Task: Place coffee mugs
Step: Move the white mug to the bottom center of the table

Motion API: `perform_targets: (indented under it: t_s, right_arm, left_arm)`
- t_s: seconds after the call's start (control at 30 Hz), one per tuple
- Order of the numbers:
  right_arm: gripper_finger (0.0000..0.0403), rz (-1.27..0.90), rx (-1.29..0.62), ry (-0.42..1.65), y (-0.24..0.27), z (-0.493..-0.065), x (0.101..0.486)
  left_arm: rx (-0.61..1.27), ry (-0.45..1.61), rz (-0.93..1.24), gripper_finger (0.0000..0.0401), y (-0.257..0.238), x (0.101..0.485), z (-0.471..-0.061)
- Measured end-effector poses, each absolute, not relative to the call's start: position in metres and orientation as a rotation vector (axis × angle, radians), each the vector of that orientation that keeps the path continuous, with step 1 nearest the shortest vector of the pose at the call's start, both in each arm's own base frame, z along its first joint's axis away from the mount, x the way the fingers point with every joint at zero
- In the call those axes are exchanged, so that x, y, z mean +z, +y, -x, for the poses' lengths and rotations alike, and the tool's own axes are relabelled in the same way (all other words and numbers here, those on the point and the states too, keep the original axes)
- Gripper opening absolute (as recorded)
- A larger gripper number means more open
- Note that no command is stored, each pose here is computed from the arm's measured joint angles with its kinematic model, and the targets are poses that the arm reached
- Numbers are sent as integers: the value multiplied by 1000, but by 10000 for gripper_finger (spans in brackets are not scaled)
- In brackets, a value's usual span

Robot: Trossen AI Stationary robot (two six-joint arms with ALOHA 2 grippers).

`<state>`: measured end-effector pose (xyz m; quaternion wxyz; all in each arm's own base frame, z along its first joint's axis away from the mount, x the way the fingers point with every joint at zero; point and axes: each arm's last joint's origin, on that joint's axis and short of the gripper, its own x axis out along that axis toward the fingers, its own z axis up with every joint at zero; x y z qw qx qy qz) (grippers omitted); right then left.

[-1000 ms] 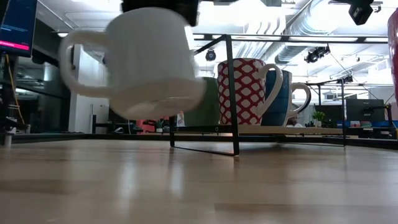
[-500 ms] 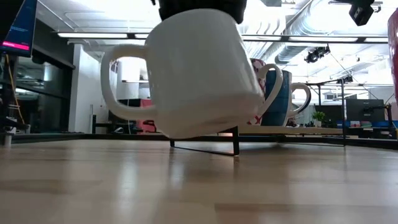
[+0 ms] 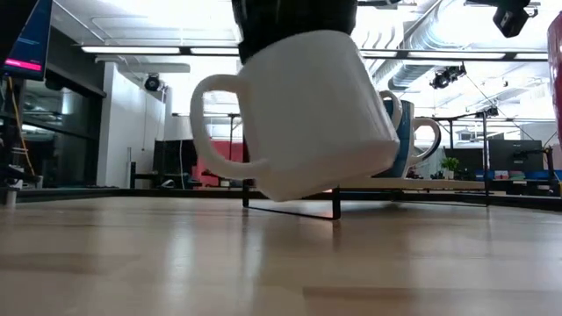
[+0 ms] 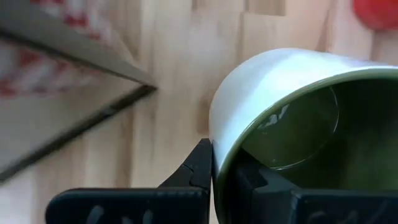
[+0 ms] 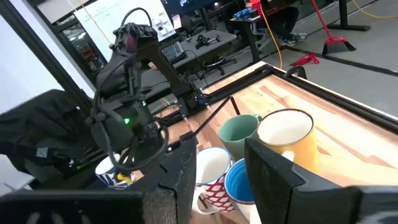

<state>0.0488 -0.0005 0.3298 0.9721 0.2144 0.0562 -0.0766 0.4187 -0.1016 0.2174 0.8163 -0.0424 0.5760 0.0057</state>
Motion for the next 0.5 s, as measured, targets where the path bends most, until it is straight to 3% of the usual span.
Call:
perform_targets:
  t_s: [0.5]
  right_arm:
    - [124, -440, -108, 140, 1, -49, 328]
  left_arm:
    - [63, 1247, 145, 7, -129, 209, -413]
